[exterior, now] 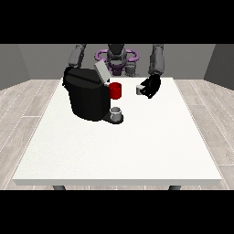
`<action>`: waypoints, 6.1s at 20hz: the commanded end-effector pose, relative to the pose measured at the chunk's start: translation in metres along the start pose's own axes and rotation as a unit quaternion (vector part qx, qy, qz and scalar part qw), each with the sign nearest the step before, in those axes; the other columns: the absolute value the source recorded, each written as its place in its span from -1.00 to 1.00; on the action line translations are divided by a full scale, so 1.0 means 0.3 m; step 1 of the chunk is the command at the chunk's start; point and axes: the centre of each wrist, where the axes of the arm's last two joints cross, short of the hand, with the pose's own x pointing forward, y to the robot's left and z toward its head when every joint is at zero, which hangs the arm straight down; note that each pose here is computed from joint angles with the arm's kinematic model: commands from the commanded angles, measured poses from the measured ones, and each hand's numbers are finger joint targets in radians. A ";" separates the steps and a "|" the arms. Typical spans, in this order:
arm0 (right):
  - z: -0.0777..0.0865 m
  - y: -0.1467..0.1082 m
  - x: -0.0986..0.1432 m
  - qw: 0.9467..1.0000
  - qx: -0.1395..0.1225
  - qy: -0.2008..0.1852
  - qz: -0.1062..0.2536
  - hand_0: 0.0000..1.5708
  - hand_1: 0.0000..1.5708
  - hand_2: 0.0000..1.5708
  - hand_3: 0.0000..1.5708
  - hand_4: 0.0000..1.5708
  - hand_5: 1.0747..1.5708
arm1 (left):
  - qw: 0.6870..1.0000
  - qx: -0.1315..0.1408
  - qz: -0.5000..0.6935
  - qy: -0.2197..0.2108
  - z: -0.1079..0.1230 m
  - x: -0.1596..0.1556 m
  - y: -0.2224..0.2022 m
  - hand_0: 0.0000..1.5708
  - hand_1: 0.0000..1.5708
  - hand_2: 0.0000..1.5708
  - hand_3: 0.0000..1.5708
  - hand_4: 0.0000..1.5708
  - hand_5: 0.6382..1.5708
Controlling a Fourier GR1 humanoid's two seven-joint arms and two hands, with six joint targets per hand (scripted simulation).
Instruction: Insert the coffee pod into the coffee machine and close the lid
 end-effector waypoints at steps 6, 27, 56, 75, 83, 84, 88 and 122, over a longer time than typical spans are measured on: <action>-0.003 -0.019 -0.005 1.000 0.009 0.023 0.019 -1.00 -1.00 -1.00 -1.00 -0.68 1.00 | 0.999 -0.014 0.021 -0.026 -0.070 0.134 0.069 0.81 0.81 0.77 0.64 -0.24 1.00; -0.007 -0.156 -0.031 1.000 -0.022 0.017 0.002 -1.00 -1.00 -1.00 -1.00 -0.70 1.00 | 0.994 0.005 0.077 -0.077 -0.141 0.429 0.308 0.71 0.71 0.82 0.77 -0.17 1.00; -0.228 -0.010 0.183 0.988 0.107 -0.116 0.007 -1.00 -1.00 -1.00 -1.00 -0.71 1.00 | 0.980 0.162 0.073 -0.086 -0.117 0.528 0.789 0.78 0.78 0.87 0.72 -0.16 1.00; -0.188 -0.008 0.085 0.990 0.099 -0.103 -0.011 -1.00 -1.00 -1.00 -1.00 -0.69 1.00 | 0.967 0.160 0.147 -0.131 -0.144 0.513 0.716 -1.00 -1.00 -1.00 -1.00 -1.00 1.00; 0.040 -0.128 -0.107 0.997 0.071 -0.007 -0.035 -1.00 -1.00 -1.00 -1.00 -0.74 1.00 | 0.951 0.074 0.282 -0.107 -0.107 0.143 0.244 -1.00 -1.00 -1.00 -1.00 -1.00 1.00; 0.092 -0.077 -0.149 0.996 0.076 0.016 -0.037 -1.00 -1.00 -1.00 -1.00 -0.79 1.00 | 0.944 0.067 0.313 -0.081 -0.095 0.111 0.142 -1.00 -1.00 -1.00 -1.00 -1.00 1.00; 0.132 -0.063 -0.160 0.996 0.087 0.022 -0.022 -1.00 -1.00 -1.00 -1.00 -1.00 1.00 | 0.919 0.050 0.380 -0.088 -0.014 0.015 -0.063 -1.00 -1.00 -1.00 -1.00 -0.82 1.00; -0.073 0.330 0.350 0.976 0.078 -0.161 0.120 -1.00 -1.00 -1.00 -1.00 -0.71 1.00 | 0.883 0.047 0.447 -0.132 0.288 -0.129 -0.199 -1.00 -1.00 -1.00 -1.00 -0.74 1.00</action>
